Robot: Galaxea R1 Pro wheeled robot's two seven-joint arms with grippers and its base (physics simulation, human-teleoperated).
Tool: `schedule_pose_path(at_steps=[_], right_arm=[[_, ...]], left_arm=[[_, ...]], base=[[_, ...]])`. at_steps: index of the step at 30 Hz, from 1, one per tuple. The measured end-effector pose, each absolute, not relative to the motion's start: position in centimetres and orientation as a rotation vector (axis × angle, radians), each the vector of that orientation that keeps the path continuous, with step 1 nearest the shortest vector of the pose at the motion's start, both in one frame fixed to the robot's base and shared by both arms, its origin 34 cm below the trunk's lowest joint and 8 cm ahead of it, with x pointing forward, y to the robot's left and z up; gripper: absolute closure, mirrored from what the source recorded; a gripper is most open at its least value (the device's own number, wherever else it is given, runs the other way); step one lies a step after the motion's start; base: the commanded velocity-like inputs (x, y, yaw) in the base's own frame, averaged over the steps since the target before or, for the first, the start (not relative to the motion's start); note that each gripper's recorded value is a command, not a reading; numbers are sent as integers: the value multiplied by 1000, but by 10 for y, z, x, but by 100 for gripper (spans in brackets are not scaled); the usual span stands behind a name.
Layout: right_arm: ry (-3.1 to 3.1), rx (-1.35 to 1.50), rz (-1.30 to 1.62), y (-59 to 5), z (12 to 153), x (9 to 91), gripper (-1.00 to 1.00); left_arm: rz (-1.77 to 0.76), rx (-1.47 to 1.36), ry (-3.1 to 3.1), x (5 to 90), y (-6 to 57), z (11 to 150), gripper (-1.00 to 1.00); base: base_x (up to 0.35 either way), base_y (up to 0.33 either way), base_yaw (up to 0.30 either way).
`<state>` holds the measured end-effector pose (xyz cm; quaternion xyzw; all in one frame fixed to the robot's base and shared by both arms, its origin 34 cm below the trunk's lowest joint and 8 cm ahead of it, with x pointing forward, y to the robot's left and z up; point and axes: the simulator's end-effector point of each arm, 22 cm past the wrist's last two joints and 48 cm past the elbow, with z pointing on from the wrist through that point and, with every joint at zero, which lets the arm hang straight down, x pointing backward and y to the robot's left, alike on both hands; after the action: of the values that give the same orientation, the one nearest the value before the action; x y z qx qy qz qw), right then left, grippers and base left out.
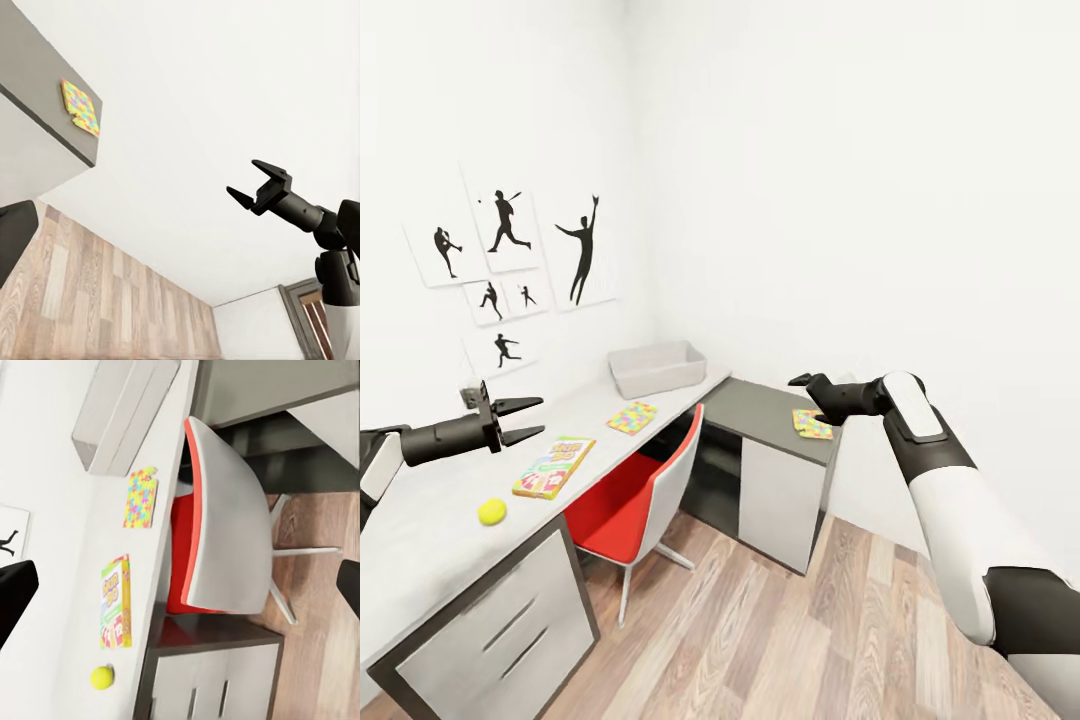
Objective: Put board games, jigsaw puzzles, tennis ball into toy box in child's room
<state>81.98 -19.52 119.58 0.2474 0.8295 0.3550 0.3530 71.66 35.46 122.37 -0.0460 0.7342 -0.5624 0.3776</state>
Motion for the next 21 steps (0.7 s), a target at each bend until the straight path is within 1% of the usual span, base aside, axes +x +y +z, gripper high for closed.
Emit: schedule_pose_path(at_steps=[21], right_arm=[[2154, 645, 911, -196, 1189, 818, -100]], left_arm=[[-1436, -117, 1879, 717, 354, 1223, -100]], base=[[-197, 177, -281]])
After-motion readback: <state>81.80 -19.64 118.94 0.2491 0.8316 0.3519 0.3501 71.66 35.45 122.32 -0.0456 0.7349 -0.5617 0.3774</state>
